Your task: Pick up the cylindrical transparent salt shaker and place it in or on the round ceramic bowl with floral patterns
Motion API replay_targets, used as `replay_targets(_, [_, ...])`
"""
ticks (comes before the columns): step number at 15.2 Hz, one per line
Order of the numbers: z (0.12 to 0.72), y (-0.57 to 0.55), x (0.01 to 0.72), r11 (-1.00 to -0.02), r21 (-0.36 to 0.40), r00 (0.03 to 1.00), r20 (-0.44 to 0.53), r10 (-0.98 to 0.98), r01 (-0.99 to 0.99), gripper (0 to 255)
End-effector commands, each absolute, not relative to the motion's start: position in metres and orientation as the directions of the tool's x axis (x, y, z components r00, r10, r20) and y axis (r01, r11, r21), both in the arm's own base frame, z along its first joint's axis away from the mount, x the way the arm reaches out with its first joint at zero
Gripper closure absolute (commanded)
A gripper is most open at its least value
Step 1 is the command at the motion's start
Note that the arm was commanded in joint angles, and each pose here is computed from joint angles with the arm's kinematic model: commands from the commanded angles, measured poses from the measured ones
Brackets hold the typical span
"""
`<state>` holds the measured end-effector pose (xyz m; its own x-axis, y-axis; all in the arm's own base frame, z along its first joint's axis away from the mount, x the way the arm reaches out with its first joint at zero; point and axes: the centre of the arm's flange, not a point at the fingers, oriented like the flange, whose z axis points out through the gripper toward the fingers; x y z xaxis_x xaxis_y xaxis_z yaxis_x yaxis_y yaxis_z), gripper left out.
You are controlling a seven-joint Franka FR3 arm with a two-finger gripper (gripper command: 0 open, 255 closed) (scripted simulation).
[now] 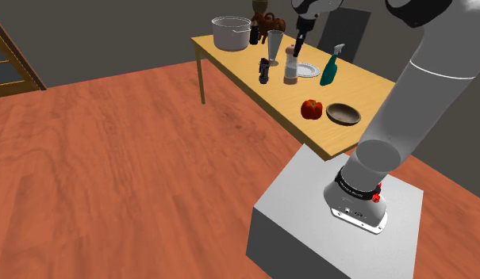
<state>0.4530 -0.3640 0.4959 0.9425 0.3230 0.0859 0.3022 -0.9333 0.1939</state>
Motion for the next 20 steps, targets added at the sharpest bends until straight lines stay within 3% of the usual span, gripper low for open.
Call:
replay_targets(1, [0.507, -0.364, 0.452, -0.933, 0.194, 0.943, 0.086, 0.323, 0.302, 255])
replay_targets(20, [0.560, -0.367, 0.219, -0.933, 0.194, 0.943, 0.086, 0.323, 0.302, 255])
